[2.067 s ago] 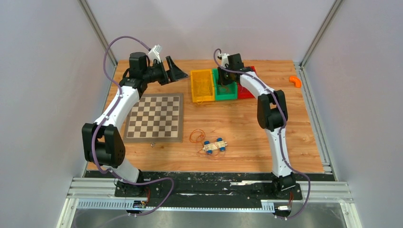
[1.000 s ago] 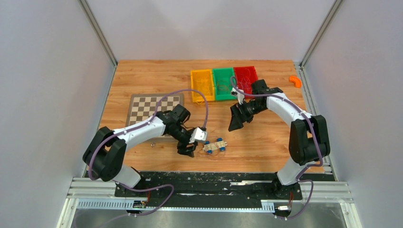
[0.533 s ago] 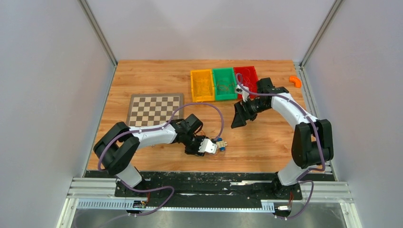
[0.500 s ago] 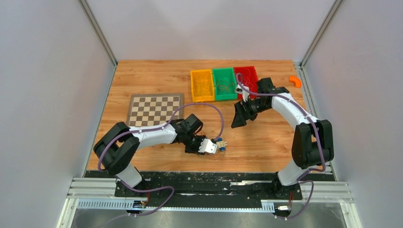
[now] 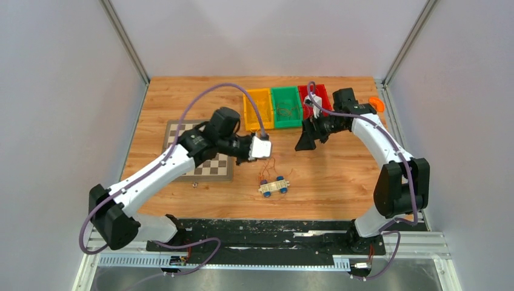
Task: Untangle the cables
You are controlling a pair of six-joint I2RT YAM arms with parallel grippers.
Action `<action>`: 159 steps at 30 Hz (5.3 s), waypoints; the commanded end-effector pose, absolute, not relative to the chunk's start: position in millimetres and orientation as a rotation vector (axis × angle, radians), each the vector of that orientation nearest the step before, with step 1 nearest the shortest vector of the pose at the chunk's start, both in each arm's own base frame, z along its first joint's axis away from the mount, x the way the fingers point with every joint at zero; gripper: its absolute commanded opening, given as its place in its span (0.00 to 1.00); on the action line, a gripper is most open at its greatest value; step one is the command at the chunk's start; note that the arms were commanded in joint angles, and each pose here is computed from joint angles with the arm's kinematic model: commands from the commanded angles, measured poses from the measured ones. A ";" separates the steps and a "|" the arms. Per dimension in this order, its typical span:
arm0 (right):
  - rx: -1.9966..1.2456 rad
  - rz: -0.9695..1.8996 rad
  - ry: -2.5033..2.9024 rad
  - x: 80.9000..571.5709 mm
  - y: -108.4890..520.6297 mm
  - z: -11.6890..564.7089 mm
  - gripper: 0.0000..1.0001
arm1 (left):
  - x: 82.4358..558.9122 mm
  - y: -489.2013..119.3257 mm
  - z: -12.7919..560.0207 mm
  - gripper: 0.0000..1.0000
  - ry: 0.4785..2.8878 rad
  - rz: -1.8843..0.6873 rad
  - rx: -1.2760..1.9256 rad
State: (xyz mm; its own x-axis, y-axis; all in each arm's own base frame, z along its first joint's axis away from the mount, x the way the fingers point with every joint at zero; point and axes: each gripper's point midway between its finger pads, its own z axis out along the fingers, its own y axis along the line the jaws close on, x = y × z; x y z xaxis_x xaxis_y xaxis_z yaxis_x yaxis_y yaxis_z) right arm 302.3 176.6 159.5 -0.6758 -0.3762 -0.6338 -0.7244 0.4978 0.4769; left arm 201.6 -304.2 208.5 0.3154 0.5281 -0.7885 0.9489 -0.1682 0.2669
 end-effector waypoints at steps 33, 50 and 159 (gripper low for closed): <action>-1.174 1.104 1.603 284.6 299.7 308.6 0.66 | 248.8 -315.6 279.4 0.00 1.516 -1.079 1.406; -0.912 1.049 1.289 305.7 299.6 485.4 0.00 | 285.0 -266.3 181.4 0.56 1.812 -1.098 1.119; -0.840 1.206 1.374 305.4 295.5 435.7 0.00 | 298.3 -242.6 343.3 0.95 1.456 -1.227 0.840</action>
